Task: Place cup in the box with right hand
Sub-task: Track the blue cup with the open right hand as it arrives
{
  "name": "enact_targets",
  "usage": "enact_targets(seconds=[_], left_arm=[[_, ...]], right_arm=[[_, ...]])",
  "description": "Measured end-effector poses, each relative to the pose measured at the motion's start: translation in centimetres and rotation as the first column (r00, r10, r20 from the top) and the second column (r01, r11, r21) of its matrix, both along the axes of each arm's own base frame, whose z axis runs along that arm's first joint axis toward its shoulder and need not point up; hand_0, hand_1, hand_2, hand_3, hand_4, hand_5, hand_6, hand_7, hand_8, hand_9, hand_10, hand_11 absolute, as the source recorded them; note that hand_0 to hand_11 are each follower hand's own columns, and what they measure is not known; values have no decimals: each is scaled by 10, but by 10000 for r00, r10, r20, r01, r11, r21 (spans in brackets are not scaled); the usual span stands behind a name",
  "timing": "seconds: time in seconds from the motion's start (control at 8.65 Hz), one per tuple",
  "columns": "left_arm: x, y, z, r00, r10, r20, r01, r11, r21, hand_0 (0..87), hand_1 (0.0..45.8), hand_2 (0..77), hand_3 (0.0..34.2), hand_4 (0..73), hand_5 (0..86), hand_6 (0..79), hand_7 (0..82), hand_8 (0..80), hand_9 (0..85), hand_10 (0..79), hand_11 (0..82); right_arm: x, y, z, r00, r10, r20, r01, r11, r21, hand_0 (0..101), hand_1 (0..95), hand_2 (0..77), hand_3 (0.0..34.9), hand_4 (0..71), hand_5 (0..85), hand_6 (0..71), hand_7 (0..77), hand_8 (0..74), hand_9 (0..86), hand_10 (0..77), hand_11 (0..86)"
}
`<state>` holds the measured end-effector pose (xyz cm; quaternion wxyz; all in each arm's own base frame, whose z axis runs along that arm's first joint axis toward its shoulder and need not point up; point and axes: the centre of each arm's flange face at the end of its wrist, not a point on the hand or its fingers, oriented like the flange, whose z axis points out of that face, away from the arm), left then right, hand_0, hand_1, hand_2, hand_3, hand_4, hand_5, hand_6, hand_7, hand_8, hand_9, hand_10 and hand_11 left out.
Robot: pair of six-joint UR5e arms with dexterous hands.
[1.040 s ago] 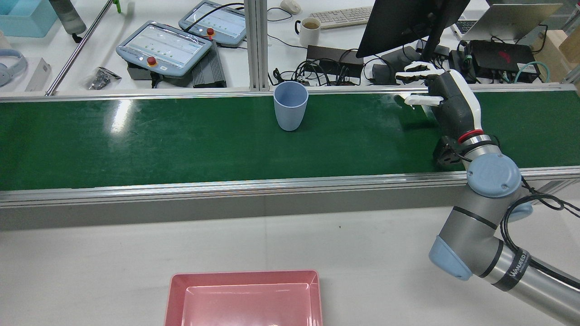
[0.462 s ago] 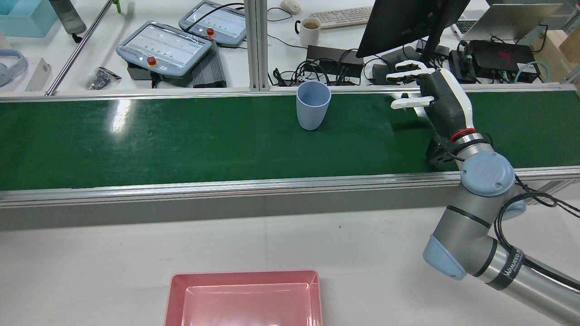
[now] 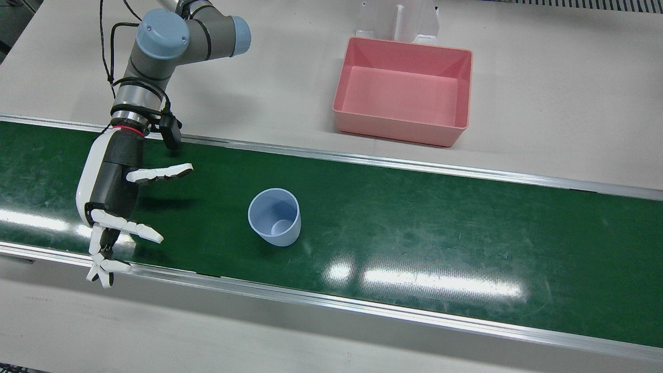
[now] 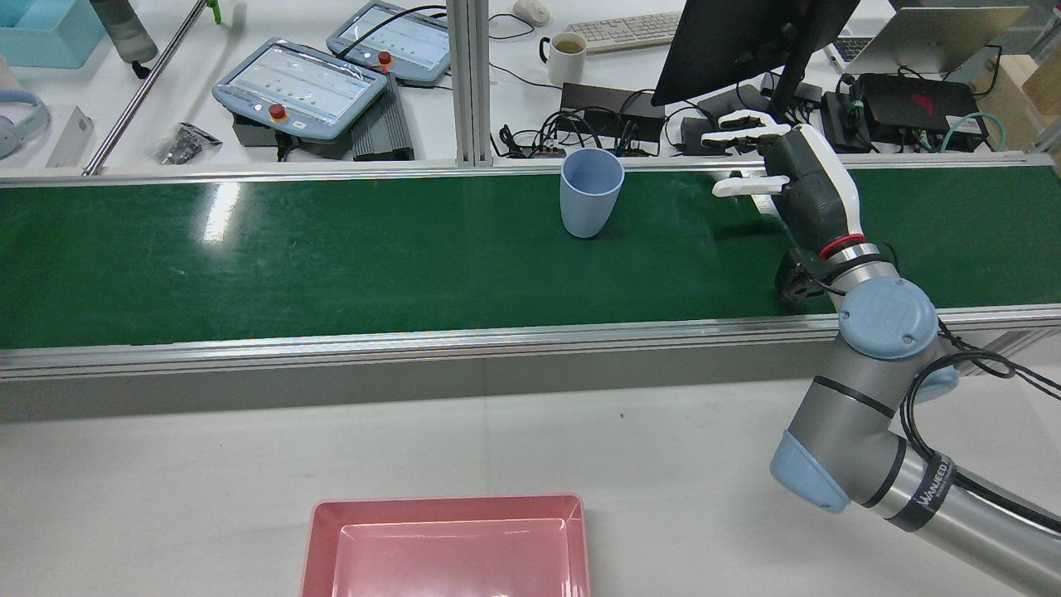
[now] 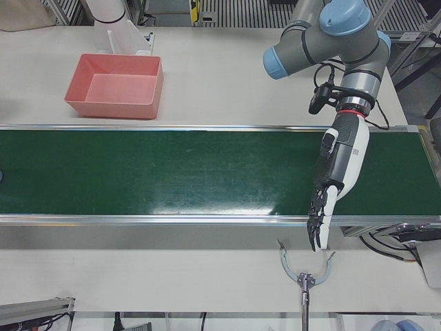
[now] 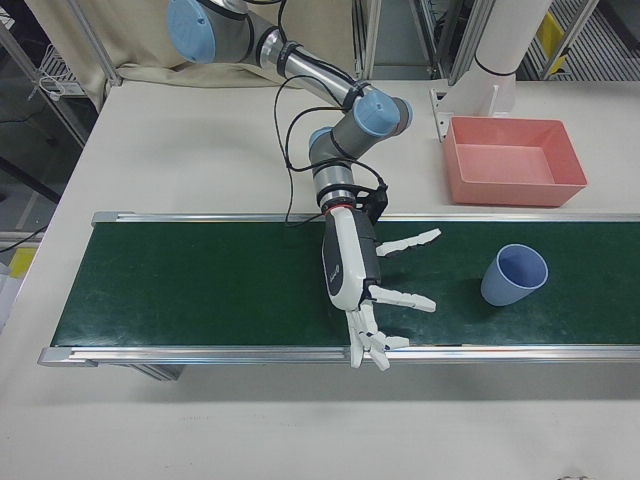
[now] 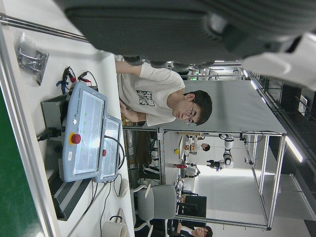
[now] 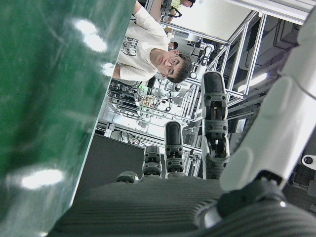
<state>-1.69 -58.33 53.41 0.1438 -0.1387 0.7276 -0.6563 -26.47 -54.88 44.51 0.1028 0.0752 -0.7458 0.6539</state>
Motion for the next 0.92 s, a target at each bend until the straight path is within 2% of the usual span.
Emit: enact_targets(seconds=[0.46,0.69,0.92], left_arm=[[0,0,0,10000,1,-1,-1,10000,3,0,5,5,0,0,0,0,0,0,0,0,0],[0,0,0,10000,-6,-1,6,10000,8,0,5,5,0,0,0,0,0,0,0,0,0],[0,0,0,10000,1,-1,-1,10000,5,0,5,5,0,0,0,0,0,0,0,0,0]], right_arm=[[-10,5,1,9998,-168,-126,168,9999,-10,494,11,16,0,507,16,76,442,54,153,5,5],[-11,6,-2,9997,-189,-153,189,9998,13,494,11,11,0,485,16,76,409,33,153,5,5],[-12,7,-2,9996,-211,-181,211,9998,10,492,33,16,15,480,16,65,420,49,153,5,5]])
